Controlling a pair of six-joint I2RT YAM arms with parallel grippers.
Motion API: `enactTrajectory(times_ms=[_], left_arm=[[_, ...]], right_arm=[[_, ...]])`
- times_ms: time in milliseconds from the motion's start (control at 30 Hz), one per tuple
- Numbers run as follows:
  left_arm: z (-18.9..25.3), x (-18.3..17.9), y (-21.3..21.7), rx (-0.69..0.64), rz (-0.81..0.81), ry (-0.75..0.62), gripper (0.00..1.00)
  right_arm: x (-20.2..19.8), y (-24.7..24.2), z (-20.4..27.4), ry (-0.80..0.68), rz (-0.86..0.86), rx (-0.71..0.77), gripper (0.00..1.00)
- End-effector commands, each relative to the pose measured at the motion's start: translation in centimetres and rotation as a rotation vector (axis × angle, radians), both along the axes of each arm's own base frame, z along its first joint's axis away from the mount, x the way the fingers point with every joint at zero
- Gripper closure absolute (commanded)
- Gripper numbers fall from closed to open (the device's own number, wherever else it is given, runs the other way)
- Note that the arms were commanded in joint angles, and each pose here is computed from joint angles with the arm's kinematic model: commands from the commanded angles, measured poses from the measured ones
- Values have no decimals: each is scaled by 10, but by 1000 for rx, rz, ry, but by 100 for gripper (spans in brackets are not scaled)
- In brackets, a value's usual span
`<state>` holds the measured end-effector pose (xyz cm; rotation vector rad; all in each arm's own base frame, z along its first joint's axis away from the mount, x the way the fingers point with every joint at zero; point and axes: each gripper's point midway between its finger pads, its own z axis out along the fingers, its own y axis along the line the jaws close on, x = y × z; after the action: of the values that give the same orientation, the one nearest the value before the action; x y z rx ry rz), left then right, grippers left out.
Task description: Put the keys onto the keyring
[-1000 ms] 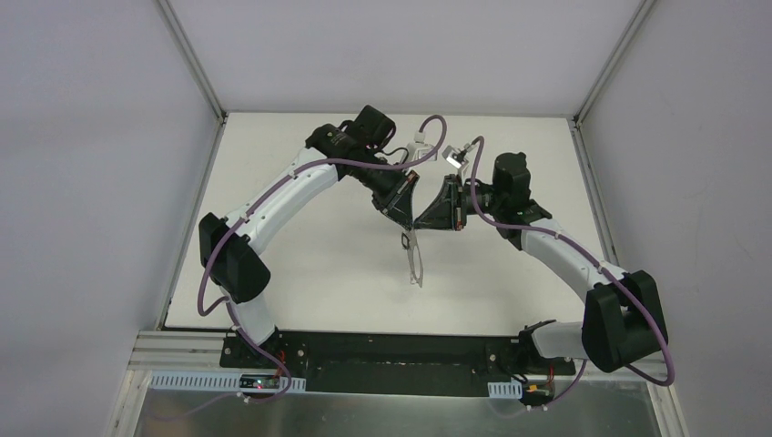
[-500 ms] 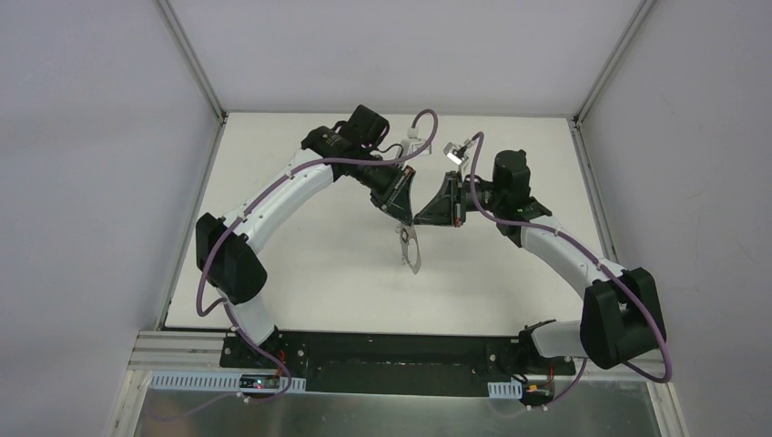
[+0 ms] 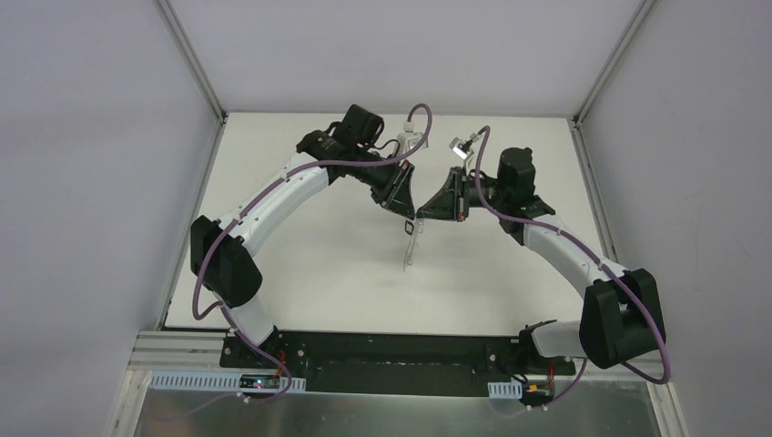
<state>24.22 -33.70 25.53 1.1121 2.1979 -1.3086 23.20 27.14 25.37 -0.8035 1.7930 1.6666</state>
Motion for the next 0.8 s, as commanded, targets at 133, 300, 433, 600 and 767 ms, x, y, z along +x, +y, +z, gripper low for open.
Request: enactTrajectory(times_ms=[133, 300, 433, 600, 767], left_arm=[[24, -5, 7, -94, -9, -67, 76], [30, -12, 5, -161, -11, -47, 75], [32, -13, 4, -179, -18, -38, 76], [29, -10, 6, -151, -7, -57, 76], [30, -3, 7, -134, 11, -94, 76]], right_arm=[[5, -6, 36, -115, -31, 56, 100], [9, -9, 37, -109, -52, 64, 100], [10, -9, 36, -100, -47, 67, 100], [8, -8, 35, -98, -35, 69, 100], [6, -8, 36, -99, -21, 73, 100]])
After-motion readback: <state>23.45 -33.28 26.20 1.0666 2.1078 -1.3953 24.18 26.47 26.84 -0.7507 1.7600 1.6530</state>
